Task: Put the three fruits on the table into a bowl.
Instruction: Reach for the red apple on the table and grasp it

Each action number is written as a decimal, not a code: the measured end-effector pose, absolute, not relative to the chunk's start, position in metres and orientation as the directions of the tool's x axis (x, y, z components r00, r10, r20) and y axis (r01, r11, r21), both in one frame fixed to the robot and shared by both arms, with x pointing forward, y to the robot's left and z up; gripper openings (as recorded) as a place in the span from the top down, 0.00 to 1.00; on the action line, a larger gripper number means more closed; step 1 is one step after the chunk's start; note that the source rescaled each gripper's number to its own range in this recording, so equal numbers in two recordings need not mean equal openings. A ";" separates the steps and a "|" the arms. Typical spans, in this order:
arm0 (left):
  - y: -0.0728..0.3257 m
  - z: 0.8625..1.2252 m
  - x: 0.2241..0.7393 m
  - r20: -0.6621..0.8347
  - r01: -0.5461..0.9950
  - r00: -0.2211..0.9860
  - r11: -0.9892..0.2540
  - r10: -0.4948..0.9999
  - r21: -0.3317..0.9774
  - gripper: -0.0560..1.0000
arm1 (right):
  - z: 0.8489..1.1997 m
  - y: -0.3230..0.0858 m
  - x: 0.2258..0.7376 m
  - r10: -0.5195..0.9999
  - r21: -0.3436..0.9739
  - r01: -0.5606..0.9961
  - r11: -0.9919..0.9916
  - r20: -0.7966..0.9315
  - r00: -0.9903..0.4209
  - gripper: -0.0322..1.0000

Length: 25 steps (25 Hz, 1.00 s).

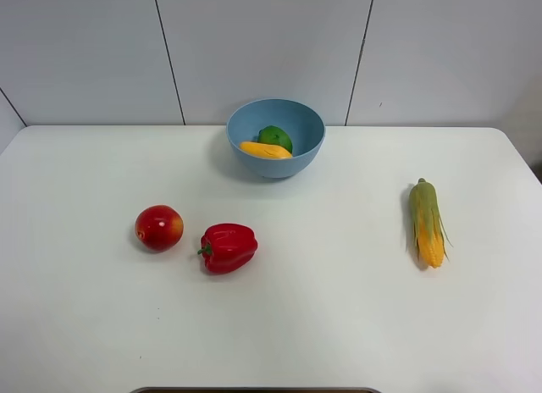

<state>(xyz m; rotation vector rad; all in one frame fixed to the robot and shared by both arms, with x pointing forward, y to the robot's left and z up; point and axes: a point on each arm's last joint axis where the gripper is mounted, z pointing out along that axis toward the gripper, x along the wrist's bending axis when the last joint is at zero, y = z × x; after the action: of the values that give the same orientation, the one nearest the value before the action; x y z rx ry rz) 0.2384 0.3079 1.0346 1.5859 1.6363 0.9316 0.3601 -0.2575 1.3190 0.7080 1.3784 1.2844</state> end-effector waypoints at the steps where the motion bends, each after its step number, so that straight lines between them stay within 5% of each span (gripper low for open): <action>1: 0.308 1.035 0.238 0.016 0.523 -0.040 0.008 0.999 0.852 0.00 | 1.321 -0.264 0.352 0.929 0.941 -0.233 0.245 -0.297 -0.223 0.00; 25: 0.308 1.035 0.238 0.015 0.523 -0.040 0.008 0.999 0.852 0.00 | 1.264 -0.307 0.188 0.991 0.989 0.076 0.130 -0.132 0.028 0.00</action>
<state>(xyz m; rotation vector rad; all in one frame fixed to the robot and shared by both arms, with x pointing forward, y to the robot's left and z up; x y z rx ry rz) 0.2384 0.3079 1.0346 1.5858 1.6364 0.9315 0.1880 -0.3070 1.2638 1.1799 1.2980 1.0523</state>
